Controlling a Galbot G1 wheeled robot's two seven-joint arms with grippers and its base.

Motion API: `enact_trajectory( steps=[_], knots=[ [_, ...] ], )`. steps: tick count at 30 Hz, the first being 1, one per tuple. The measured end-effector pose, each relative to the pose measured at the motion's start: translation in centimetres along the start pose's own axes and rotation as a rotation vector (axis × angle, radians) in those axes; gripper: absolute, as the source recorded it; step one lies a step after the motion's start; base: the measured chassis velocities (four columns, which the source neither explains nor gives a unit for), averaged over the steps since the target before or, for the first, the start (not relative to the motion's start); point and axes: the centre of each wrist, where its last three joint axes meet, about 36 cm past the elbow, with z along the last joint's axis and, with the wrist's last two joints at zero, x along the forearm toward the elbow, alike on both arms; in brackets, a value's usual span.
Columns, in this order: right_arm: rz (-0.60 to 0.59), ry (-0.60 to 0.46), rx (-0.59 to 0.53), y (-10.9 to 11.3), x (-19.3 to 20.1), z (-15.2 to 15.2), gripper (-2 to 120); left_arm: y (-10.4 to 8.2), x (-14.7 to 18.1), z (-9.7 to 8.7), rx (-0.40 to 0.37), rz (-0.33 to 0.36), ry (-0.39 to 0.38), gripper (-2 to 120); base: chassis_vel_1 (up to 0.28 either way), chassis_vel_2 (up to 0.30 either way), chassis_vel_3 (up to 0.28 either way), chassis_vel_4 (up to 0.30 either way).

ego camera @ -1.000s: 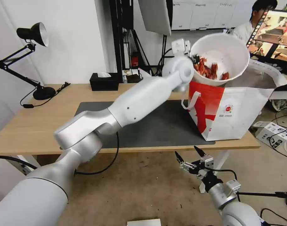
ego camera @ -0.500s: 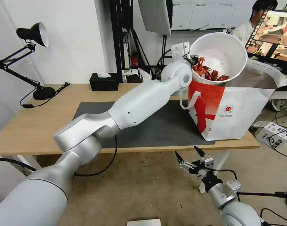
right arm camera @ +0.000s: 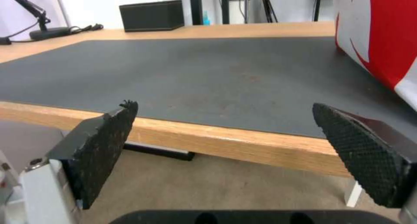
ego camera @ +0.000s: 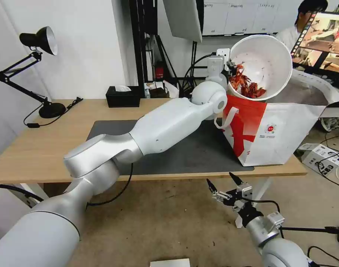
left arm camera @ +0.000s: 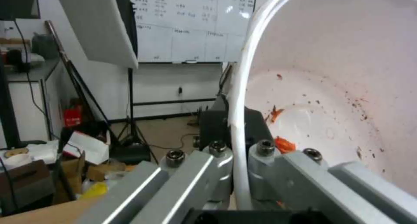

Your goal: Pick up the trash from the table and place it into the takeout bag.

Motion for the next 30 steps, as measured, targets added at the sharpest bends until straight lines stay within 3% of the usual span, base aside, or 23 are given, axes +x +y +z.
enact_trajectory(
  steps=[4,12,18,30],
  knots=[
    [0.000,0.000,0.000,0.0,0.0,0.0,100,-0.4,0.3,0.3,-0.026,0.020,0.018,0,0.000,0.000,0.000,0.000],
    [0.000,0.000,0.000,0.0,0.0,0.0,100,-1.6,0.9,1.0,-0.108,0.176,0.040,0,0.000,0.000,0.000,0.000],
    [0.000,0.000,0.000,0.0,0.0,0.0,100,-1.7,0.8,0.8,-0.148,0.256,0.084,0,0.000,0.000,0.000,0.000],
    [0.000,0.000,0.000,0.0,0.0,0.0,100,-1.1,0.4,2.1,-0.204,0.316,0.196,0,0.000,0.000,0.000,0.000]
  ],
)
